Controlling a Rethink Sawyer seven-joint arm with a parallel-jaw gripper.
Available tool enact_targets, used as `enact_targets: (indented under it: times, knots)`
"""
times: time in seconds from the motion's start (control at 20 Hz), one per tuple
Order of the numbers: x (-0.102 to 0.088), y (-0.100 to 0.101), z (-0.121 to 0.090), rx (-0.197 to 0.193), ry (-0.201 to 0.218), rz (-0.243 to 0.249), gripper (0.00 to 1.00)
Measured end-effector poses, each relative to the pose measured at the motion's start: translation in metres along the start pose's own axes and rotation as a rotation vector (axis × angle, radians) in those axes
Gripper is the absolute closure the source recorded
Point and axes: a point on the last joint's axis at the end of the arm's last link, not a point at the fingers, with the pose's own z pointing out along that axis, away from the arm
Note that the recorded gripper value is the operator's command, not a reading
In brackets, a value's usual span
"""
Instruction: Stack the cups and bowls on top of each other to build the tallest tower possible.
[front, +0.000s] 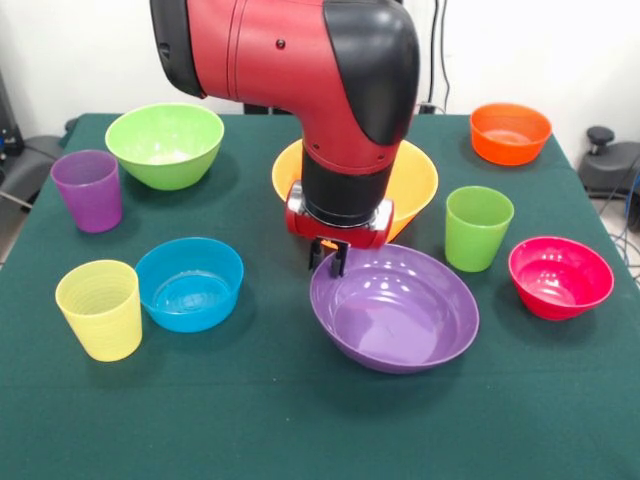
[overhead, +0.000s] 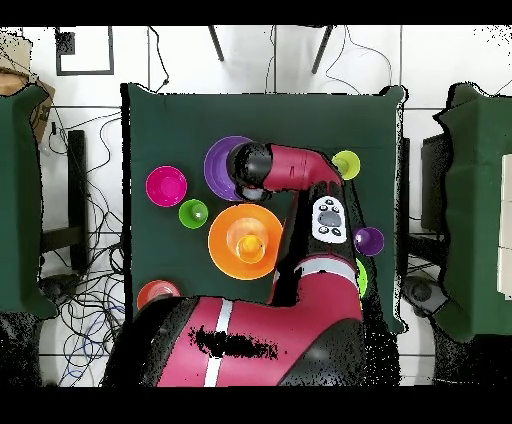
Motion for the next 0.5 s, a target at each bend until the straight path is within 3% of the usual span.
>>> enact_targets:
  times: [0.5]
  knots:
    - [-0.001,-0.002,-0.015,-0.003,-0.014,0.003,1.00]
